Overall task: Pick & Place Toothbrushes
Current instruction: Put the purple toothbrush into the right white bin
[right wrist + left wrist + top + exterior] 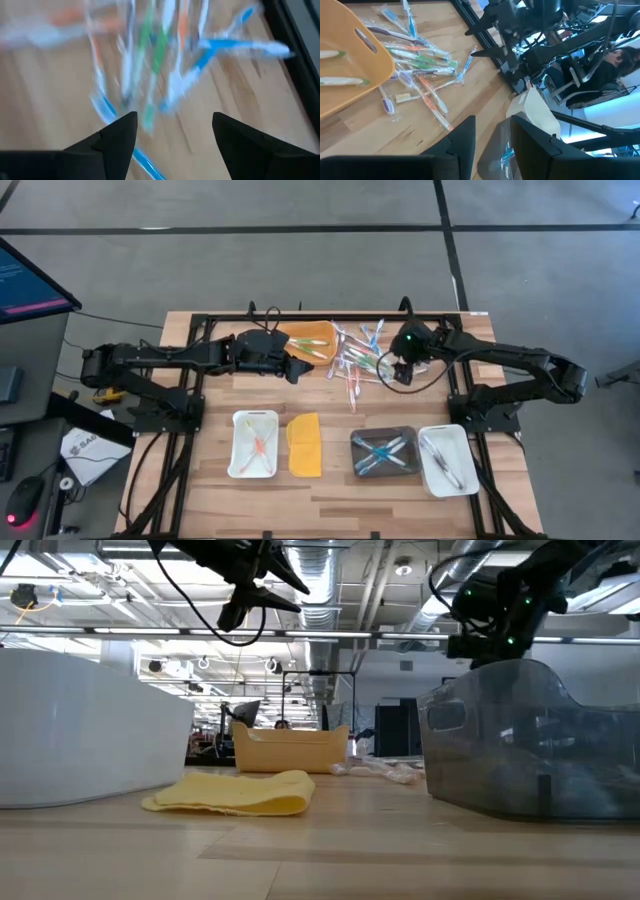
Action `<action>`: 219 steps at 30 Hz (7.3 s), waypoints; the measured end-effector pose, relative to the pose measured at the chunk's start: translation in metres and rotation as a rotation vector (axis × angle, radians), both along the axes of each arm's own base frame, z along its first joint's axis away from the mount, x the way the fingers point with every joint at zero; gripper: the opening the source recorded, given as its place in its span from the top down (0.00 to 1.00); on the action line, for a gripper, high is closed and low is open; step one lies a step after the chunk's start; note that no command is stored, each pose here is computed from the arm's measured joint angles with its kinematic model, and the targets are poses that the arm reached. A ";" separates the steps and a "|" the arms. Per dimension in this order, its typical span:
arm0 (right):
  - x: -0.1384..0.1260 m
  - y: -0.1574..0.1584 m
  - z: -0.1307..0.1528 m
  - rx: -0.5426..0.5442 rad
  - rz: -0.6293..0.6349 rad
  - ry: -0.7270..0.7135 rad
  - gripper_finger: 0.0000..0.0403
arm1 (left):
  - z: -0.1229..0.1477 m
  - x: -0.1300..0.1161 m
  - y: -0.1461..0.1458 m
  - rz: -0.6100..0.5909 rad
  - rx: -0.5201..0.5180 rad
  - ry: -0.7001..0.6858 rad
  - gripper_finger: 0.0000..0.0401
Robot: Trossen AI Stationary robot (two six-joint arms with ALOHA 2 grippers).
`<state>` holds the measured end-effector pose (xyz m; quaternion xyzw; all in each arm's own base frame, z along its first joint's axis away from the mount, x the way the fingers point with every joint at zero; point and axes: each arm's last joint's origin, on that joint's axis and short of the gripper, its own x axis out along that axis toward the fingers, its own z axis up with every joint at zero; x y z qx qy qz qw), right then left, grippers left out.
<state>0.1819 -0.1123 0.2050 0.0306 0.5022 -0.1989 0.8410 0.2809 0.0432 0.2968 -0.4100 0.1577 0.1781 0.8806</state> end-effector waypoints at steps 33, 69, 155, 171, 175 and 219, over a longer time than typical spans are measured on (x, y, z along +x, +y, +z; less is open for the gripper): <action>0.100 -0.052 -0.004 0.307 -0.096 -0.100 0.37 | 0.002 0.001 0.001 0.001 0.003 -0.026 0.71; 0.142 -0.081 -0.024 0.798 -0.709 -0.310 0.37 | 0.005 0.002 -0.002 -0.022 0.008 -0.050 0.71; 0.148 -0.078 -0.054 0.808 -0.800 -0.216 1.00 | 0.005 0.003 -0.007 -0.060 0.000 -0.061 0.71; 0.132 -0.069 0.011 0.744 -0.694 -0.357 1.00 | 0.005 0.004 -0.009 -0.071 0.006 -0.060 0.71; 0.124 -0.067 0.029 0.734 -0.680 -0.395 1.00 | 0.005 0.004 -0.009 -0.072 0.007 -0.060 0.71; 0.055 0.041 0.199 0.980 -0.265 -0.957 1.00 | 0.117 -0.021 0.023 0.204 0.404 -1.101 0.71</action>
